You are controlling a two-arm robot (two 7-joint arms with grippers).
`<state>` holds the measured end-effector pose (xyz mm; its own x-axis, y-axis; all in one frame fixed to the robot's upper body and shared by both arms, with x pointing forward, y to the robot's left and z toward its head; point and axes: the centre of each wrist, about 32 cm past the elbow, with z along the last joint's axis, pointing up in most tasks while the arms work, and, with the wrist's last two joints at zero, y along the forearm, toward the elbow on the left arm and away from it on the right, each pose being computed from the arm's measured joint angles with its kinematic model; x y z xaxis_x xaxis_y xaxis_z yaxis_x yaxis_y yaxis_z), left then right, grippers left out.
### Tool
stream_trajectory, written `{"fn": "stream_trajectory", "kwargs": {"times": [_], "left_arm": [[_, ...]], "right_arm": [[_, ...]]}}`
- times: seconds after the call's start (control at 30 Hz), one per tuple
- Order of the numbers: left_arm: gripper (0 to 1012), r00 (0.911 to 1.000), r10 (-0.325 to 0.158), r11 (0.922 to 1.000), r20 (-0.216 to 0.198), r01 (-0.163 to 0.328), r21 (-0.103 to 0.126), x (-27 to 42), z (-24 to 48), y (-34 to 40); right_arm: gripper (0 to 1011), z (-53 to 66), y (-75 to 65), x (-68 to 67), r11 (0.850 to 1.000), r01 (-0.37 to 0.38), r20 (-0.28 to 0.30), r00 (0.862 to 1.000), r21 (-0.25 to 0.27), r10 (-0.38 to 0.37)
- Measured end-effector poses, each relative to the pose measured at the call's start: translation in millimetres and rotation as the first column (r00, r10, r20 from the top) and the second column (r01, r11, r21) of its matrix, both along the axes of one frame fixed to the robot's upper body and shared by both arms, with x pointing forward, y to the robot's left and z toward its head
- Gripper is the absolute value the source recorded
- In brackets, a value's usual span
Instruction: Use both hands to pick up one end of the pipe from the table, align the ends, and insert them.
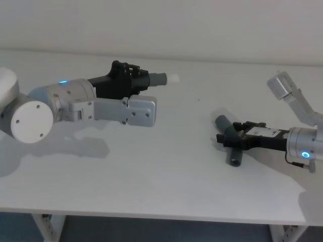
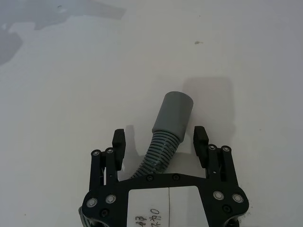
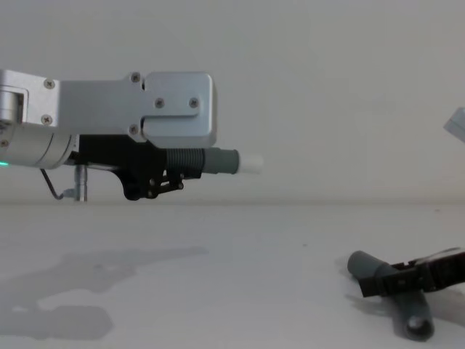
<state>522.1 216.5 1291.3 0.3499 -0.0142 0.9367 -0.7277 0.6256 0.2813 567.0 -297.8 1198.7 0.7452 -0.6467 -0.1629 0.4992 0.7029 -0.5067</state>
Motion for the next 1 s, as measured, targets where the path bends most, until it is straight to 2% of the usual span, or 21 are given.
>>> {"fn": "stream_trajectory", "kwargs": {"times": [0.83,1.0], "left_arm": [[320,1.0,0.0,1.0,0.0,0.0,0.0,0.0,0.0,0.0],[320,1.0,0.0,1.0,0.0,0.0,0.0,0.0,0.0,0.0]], "right_arm": [[848,-0.7,0.0,-0.1,1.0,0.0,-0.003,1.0,-0.001,0.0],[949,-1.0,0.5,-0.2,1.0,-0.002,-0.004,1.0,0.0,0.002]]}}
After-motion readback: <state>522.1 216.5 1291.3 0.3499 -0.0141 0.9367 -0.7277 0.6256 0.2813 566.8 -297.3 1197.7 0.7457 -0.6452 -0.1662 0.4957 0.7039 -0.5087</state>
